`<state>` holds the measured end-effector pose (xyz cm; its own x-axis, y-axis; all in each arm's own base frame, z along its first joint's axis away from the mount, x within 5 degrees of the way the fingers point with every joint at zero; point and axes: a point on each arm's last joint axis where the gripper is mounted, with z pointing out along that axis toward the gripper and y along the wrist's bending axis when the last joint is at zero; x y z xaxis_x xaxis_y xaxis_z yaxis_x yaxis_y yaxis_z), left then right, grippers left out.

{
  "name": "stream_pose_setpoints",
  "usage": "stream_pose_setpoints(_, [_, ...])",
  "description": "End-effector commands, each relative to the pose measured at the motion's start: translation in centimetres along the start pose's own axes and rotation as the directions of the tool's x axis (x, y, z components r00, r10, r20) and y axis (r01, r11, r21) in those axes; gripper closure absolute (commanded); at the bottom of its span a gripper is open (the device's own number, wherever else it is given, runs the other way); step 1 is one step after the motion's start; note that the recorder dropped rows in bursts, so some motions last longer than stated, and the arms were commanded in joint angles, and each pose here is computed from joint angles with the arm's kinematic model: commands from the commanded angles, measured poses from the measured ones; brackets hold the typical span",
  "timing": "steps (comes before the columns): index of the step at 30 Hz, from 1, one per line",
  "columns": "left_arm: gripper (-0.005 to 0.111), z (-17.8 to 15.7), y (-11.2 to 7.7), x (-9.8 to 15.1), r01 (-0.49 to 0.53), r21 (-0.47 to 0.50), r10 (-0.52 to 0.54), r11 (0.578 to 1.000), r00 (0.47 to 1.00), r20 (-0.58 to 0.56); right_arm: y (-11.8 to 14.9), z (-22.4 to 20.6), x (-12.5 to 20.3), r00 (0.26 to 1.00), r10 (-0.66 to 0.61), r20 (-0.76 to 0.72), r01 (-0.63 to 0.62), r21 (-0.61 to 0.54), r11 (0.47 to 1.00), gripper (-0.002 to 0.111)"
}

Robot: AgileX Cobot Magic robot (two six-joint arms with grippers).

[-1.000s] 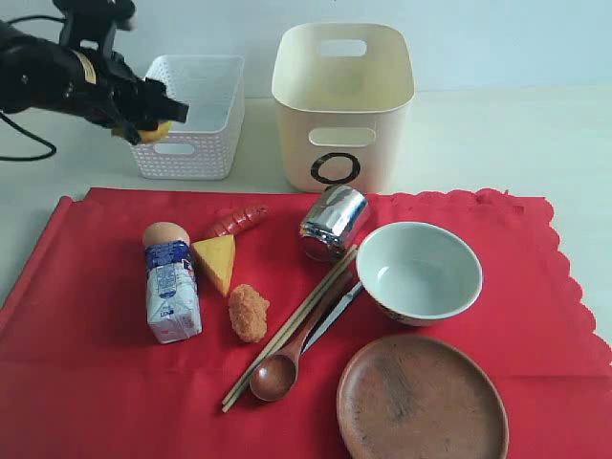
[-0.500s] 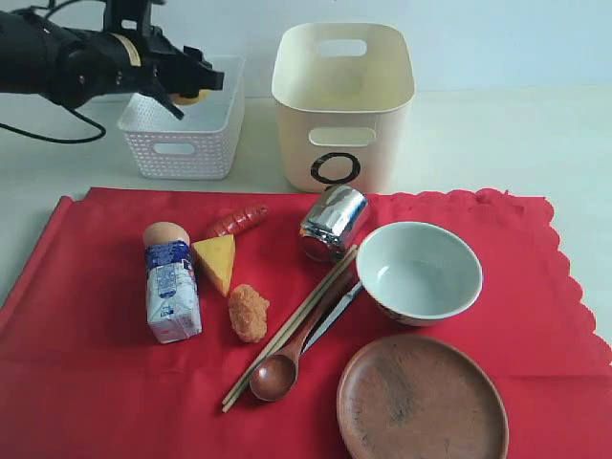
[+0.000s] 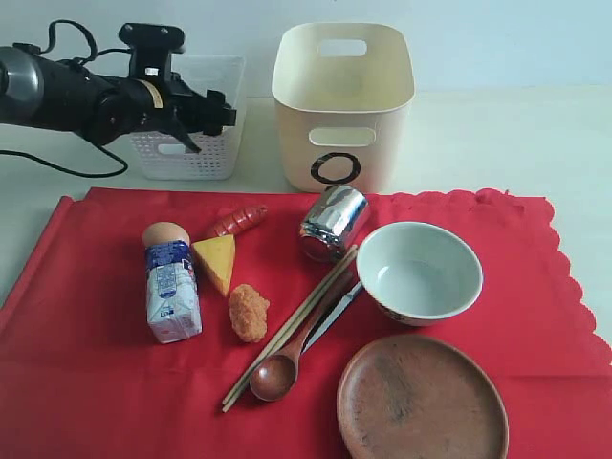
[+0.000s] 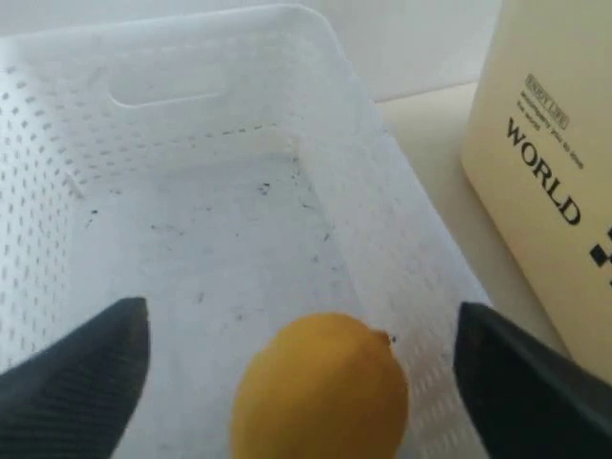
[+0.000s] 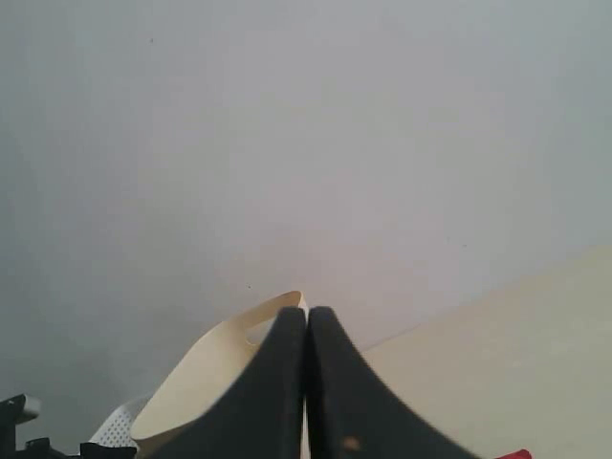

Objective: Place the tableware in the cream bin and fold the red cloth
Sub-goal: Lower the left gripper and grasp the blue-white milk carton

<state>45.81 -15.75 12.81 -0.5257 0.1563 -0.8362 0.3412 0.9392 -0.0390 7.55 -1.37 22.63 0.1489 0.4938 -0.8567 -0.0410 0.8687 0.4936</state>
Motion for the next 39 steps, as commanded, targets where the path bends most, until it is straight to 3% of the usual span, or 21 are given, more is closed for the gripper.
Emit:
stream_pose_setpoints(1, [0.010, -1.3, 0.1, -1.7, 0.036, -0.020, -0.036, 0.999, 0.999, 0.003, -0.1, 0.0, 0.0, 1.000, -0.009, 0.008, 0.009, 0.000, 1.000, 0.108])
stream_pose_setpoints(5, [0.011, -3.5, 0.3, -3.5, 0.022, -0.058, -0.024, 0.998, 0.999, -0.030, -0.1, 0.0, 0.0, 1.000, -0.009, 0.008, 0.009, 0.000, 1.000, 0.108])
stream_pose_setpoints(8, [0.021, -6.0, 0.5, -5.3, 0.021, -0.094, -0.026, 0.995, 0.998, -0.054, -0.1, 0.0, 0.0, 1.000, -0.009, 0.008, 0.009, 0.000, 1.000, 0.108])
stream_pose_setpoints(11, [0.046, -9.0, 0.6, -6.9, -0.014, -0.134, 0.000, 0.991, 0.995, -0.102, -0.1, 0.0, 0.0, 1.000, -0.009, 0.008, 0.009, 0.000, 1.000, 0.108])
stream_pose_setpoints(15, [0.101, -14.1, 0.6, -8.7, -0.079, -0.183, 0.041, 0.980, 0.979, -0.200, -0.1, 0.0, 0.0, 1.000, -0.009, 0.008, 0.009, 0.000, 1.000, 0.108])
stream_pose_setpoints(16, [0.105, -15.5, 0.6, -9.0, -0.090, -0.194, 0.046, 0.977, 0.975, -0.219, -0.1, 0.0, 0.0, 1.000, -0.009, 0.008, 0.009, 0.000, 1.000, 0.108])
stream_pose_setpoints(21, [0.106, -21.7, -1.0, -8.8, -0.068, -0.113, 0.038, 0.991, 0.967, -0.251, -0.1, 0.0, 0.0, 1.000, -0.009, 0.008, 0.009, 0.000, 1.000, 0.108])
stream_pose_setpoints(26, [0.107, -25.6, -3.7, -5.9, -0.010, 0.024, 0.017, 1.000, 0.948, -0.318, -0.1, 0.0, 0.0, 1.000, -0.009, 0.008, 0.009, 0.000, 1.000, 0.108])
stream_pose_setpoints(31, [0.107, -26.1, -5.7, -1.8, -0.029, 0.089, 0.064, 0.996, 0.904, -0.423, -0.1, 0.0, 0.0, 1.000, -0.009, 0.008, 0.009, 0.000, 1.000, 0.108])
stream_pose_setpoints(39, [0.107, -24.0, -5.8, 3.6, 0.040, 0.056, -0.003, 0.998, 0.841, -0.541, -0.1, 0.0, 0.0, 1.000, -0.009, 0.008, 0.009, 0.000, 1.000, 0.108])
